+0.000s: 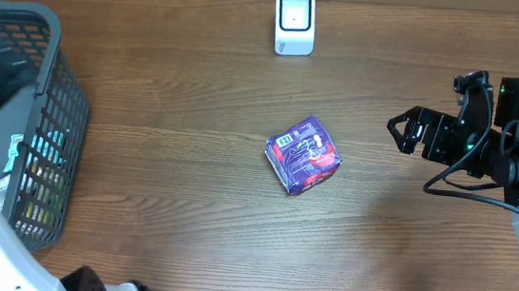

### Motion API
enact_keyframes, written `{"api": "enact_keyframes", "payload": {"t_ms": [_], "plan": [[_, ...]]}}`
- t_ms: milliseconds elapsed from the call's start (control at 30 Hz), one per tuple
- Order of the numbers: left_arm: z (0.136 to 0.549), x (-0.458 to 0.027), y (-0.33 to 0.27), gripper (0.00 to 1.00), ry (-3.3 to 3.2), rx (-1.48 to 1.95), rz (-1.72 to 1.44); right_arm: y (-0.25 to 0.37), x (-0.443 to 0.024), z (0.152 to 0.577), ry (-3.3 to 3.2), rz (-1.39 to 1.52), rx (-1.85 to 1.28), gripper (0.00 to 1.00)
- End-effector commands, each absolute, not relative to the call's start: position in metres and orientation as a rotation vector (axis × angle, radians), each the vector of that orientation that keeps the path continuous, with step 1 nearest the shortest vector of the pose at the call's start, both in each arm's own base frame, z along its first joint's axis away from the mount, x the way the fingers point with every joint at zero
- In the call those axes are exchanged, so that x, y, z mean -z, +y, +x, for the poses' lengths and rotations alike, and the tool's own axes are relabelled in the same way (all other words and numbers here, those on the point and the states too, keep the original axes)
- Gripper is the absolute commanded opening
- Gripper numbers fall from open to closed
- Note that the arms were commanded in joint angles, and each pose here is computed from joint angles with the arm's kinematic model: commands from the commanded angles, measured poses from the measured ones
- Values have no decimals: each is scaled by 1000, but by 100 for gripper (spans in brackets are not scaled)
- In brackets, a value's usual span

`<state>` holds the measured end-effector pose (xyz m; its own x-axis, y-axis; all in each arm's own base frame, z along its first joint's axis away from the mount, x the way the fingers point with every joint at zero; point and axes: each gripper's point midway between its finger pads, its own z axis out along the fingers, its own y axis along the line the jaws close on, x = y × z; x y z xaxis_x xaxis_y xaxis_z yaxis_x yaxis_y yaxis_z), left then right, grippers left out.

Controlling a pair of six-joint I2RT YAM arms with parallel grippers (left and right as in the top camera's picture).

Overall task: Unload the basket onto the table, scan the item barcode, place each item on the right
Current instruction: 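Carry the purple package to the table center and release it, then reach the left gripper into the basket and grasp the white tube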

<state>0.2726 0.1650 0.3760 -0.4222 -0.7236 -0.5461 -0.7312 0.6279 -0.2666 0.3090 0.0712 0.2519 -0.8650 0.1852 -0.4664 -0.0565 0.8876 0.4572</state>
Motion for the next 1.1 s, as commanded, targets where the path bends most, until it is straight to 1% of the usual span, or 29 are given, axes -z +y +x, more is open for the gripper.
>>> {"api": "enact_keyframes", "payload": {"t_ms": [0,133,167,233,333,400,433,500,600,733,900,933,1000,1033,1067], "plan": [[222,-351,237,100,2016,-69,-1566,73,-262,312,2513,74,-637,100],[204,-304,275,100,1936,-31,-1772,73,-262,312,2512,73,-637,100],[201,-283,282,100,1940,-24,-1817,73,-263,312,2510,72,-637,100],[199,-259,286,100,1955,-30,-1859,73,-263,313,2506,71,-637,100],[191,-205,294,100,1921,-87,-1990,73,-263,313,2506,71,-637,100],[193,-179,296,100,1928,-85,-1997,73,-263,313,2508,71,-637,100],[194,-158,298,100,1926,-86,-1995,73,-263,313,2507,72,-637,100],[198,-136,302,100,1915,-83,-1978,73,-263,313,2507,72,-636,100],[202,-102,309,97,1904,-86,-1965,73,-263,313,2506,71,-636,100],[204,-61,307,95,1970,-73,-2017,73,-263,313,2507,72,-637,100],[195,-23,309,94,2040,-149,-2090,73,-262,311,2514,74,-638,100],[194,-16,309,93,2050,-145,-2100,73,-262,311,2514,74,-638,100],[195,-10,310,84,2054,-143,-2105,73,-262,311,2514,74,-638,100],[198,-8,311,67,2052,-133,-2099,73,-262,311,2514,75,-638,100],[200,-8,311,55,2051,-119,-2094,73,-262,311,2514,75,-638,100]]}}
